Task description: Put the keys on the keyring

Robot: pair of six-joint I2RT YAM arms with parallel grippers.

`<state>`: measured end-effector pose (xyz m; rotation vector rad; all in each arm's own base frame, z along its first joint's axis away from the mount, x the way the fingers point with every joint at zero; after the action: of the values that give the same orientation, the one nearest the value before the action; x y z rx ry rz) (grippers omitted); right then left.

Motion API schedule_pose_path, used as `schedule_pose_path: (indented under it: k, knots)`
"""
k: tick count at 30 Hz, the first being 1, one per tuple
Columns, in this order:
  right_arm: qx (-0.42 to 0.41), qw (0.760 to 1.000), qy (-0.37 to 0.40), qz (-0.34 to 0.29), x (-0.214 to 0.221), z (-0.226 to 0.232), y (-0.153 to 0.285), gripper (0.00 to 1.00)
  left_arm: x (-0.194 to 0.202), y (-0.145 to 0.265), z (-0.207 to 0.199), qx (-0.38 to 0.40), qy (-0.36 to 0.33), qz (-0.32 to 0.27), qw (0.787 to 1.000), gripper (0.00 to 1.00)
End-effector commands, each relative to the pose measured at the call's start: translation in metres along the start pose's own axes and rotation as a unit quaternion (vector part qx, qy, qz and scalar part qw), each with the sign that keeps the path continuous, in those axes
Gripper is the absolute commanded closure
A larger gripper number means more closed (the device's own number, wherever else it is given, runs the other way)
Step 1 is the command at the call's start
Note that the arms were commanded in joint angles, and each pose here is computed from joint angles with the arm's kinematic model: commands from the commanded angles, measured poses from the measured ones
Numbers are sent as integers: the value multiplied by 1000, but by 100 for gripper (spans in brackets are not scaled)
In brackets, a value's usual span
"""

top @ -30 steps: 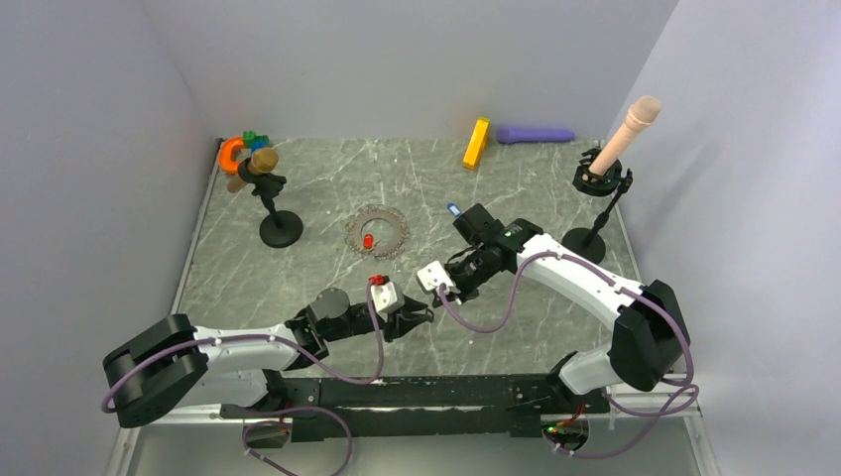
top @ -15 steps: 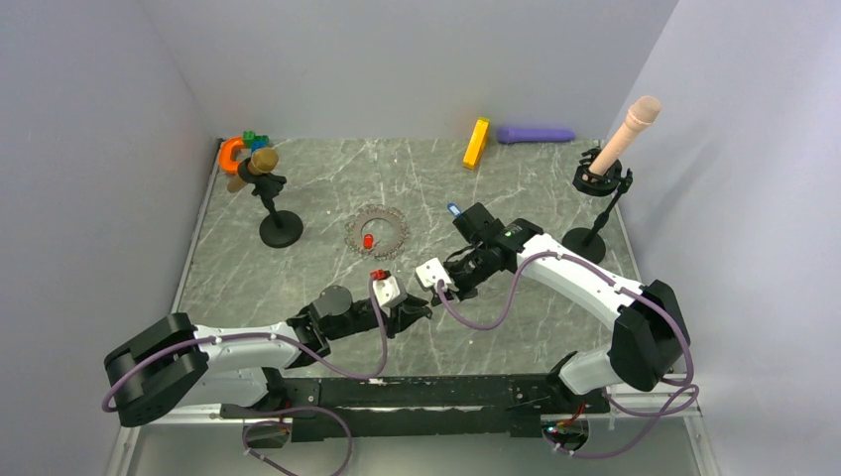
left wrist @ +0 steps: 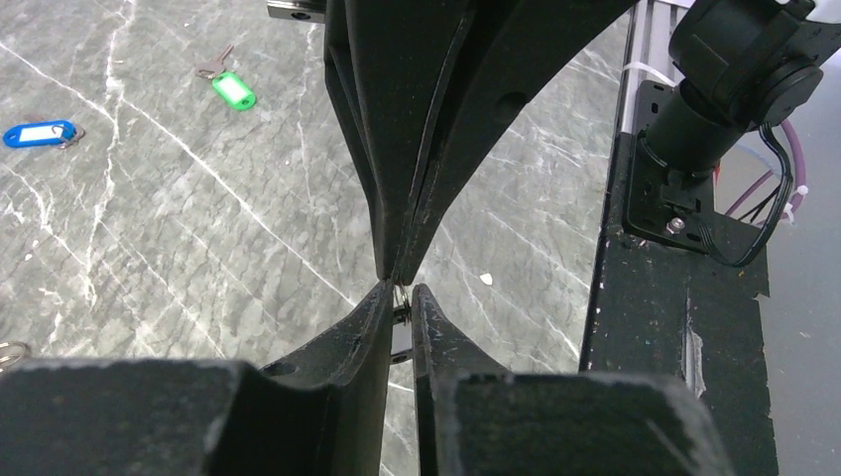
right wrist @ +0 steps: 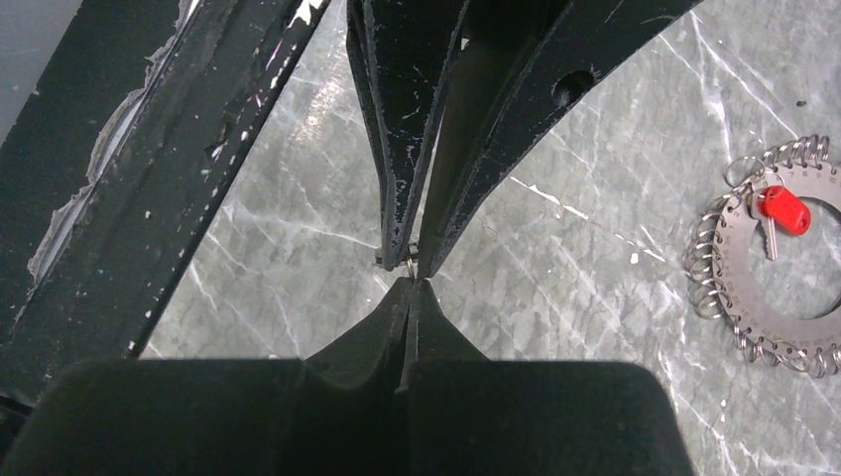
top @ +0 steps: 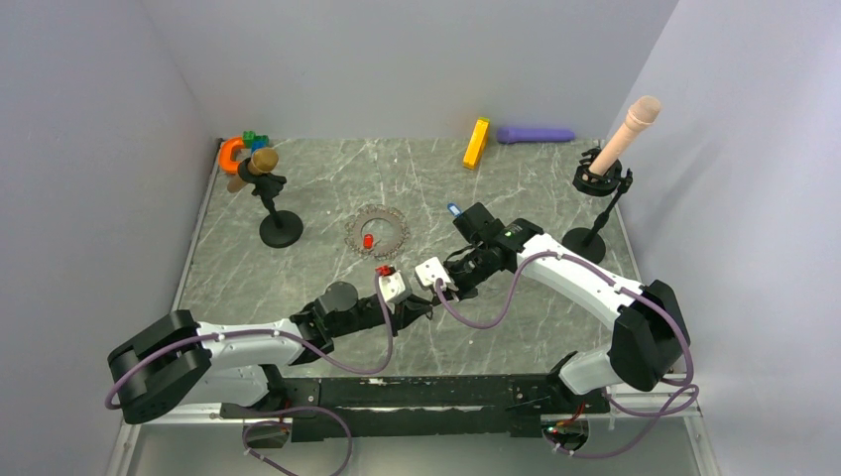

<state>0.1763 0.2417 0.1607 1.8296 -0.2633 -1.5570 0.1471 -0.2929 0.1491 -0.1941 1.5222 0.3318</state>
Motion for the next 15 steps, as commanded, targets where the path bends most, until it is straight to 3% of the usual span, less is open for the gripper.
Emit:
schedule_pose_path:
  k: [1, 5, 11, 15]
  knots:
    - [17, 999, 28, -25, -21, -10, 7, 100, -11, -4, 5, -11, 0, -3, 1000, 81]
    - [18, 999, 26, -26, -21, -11, 7, 100, -9, -3, 7, -18, -3, 6, 1000, 84]
    - [16, 999, 22, -30, -24, -10, 7, 100, -11, -3, 9, -25, -6, 10, 1000, 100]
    - [16, 999, 18, -34, -25, -9, 8, 100, -15, -2, 11, -32, -5, -2, 999, 100]
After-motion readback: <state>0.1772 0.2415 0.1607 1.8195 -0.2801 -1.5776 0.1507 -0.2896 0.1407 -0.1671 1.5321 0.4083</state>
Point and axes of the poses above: each gripper's point midway between its finger pads, its own y axis back along the fingers, its own z axis along the line the jaws close on, x = y × z, the point moved 4 cm from there along y, back along the fingers, and after that the axes turned 8 degrees about -y, right-handed, at the moved point
